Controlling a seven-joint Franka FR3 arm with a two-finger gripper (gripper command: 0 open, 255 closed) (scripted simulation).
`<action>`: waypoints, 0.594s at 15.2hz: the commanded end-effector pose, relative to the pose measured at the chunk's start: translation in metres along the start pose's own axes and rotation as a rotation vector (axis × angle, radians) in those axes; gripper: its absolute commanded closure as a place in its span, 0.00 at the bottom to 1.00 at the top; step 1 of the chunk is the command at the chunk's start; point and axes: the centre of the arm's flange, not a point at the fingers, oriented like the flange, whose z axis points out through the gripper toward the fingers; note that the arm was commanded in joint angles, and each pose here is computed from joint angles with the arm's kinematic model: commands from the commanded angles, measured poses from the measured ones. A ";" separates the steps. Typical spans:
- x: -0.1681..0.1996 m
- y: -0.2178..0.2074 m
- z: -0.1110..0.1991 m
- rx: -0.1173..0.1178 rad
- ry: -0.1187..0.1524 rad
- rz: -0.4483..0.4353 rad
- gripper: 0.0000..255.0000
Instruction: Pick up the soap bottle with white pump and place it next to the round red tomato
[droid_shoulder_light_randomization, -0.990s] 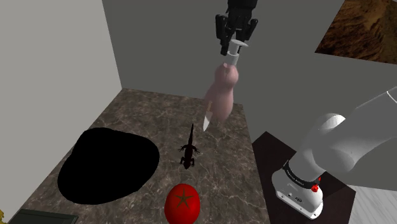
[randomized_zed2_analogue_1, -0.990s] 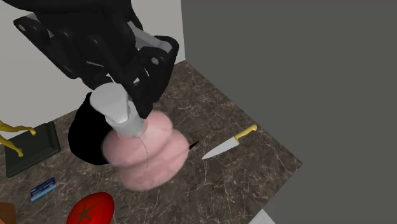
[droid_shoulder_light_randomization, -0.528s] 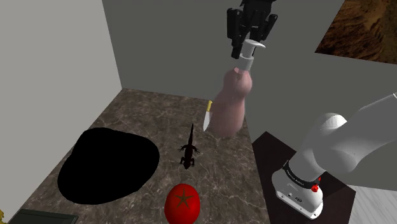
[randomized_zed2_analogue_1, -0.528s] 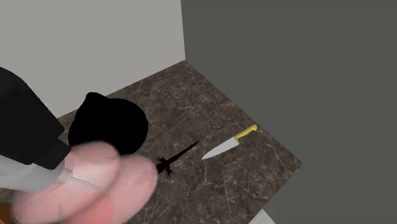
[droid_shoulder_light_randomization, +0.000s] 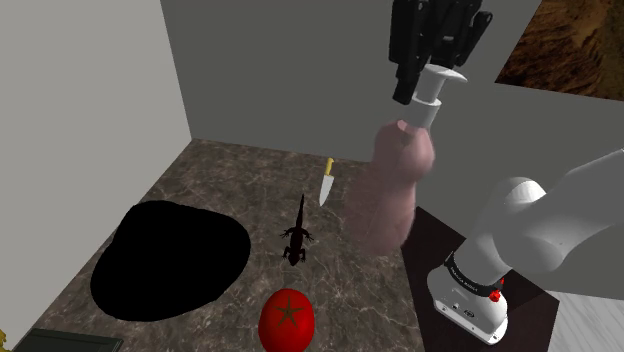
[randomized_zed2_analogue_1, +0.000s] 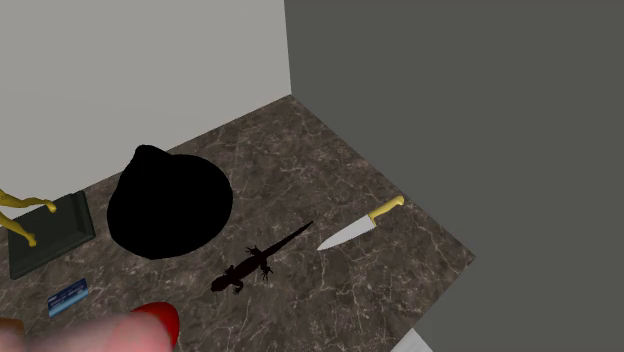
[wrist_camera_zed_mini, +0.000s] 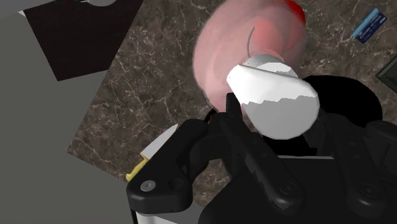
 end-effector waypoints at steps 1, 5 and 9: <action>-0.027 -0.009 -0.005 0.000 0.000 0.001 1.00; -0.075 -0.028 -0.016 0.000 0.000 0.001 1.00; -0.123 -0.047 -0.026 0.000 0.000 0.001 1.00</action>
